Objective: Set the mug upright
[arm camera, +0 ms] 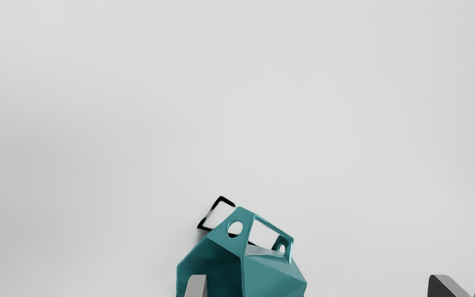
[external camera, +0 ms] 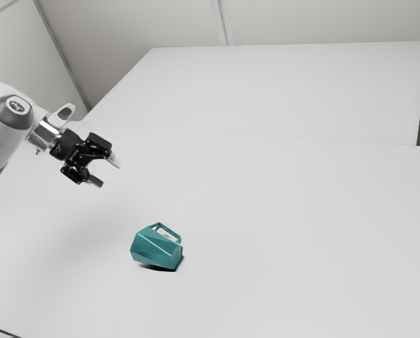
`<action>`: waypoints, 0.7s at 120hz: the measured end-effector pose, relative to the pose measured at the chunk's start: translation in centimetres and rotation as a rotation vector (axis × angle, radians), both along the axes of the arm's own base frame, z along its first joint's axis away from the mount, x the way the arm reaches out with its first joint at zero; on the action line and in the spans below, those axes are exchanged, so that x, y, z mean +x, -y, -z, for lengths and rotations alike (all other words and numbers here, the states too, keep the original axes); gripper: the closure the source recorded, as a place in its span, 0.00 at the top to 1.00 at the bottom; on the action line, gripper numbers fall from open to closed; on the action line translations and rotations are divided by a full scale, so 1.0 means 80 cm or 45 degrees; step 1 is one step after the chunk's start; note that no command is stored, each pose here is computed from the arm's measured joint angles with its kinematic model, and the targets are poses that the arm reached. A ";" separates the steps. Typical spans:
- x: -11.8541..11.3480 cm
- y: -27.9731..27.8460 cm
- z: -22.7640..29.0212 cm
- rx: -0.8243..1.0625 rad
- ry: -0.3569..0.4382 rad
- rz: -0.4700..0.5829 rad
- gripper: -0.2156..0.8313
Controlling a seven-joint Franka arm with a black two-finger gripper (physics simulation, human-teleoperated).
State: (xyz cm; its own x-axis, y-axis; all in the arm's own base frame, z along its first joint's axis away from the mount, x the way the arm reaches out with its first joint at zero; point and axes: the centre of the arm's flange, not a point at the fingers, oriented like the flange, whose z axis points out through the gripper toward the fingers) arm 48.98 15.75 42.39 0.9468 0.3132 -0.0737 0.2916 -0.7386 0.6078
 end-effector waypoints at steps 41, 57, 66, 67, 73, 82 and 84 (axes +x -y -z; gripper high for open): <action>-0.067 -0.040 0.092 -0.235 -0.073 0.030 0.77; -0.084 -0.049 0.106 -0.271 -0.048 0.047 0.77; -0.091 -0.056 0.109 -0.279 -0.028 0.053 0.77; -0.092 -0.056 0.110 -0.280 -0.026 0.053 0.77; -0.095 -0.062 0.110 -0.282 -0.011 0.055 0.77; -0.100 -0.070 0.112 -0.285 0.010 0.050 0.76; -0.101 -0.072 0.114 -0.286 0.013 0.047 0.76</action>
